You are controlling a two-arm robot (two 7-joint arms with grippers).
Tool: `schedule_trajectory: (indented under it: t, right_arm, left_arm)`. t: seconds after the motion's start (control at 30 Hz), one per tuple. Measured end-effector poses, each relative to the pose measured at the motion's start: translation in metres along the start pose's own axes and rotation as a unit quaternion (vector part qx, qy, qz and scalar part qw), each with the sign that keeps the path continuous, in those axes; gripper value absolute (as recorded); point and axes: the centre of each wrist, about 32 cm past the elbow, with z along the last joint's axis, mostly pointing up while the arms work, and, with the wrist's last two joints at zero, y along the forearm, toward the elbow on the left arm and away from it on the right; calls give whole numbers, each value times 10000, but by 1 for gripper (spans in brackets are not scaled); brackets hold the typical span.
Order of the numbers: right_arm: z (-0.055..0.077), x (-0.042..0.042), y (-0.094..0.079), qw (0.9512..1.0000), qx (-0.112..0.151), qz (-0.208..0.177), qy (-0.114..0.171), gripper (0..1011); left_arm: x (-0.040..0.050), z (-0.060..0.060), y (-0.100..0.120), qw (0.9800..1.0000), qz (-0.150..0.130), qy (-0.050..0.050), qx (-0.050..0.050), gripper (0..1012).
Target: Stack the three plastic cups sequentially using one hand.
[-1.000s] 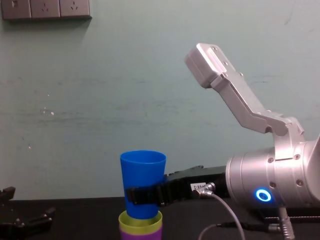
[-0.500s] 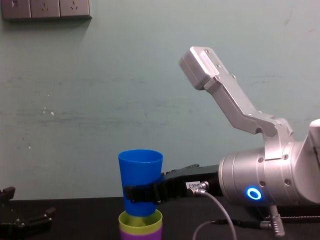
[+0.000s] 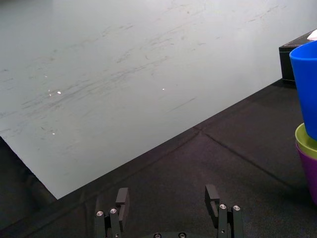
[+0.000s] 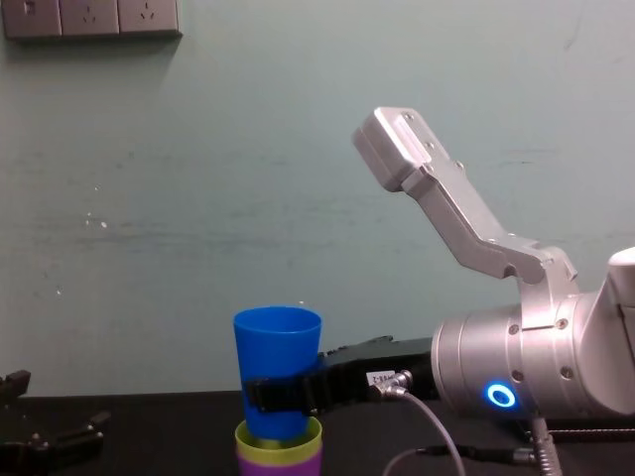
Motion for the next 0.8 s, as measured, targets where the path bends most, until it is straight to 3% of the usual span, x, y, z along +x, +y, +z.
schedule_trajectory:
  t: [0.8]
  right_arm:
    - [-80,-22,59,9999,-104,-11,-18,689]
  left_arm:
    - [0,0,0,10000,0,0,0,1000]
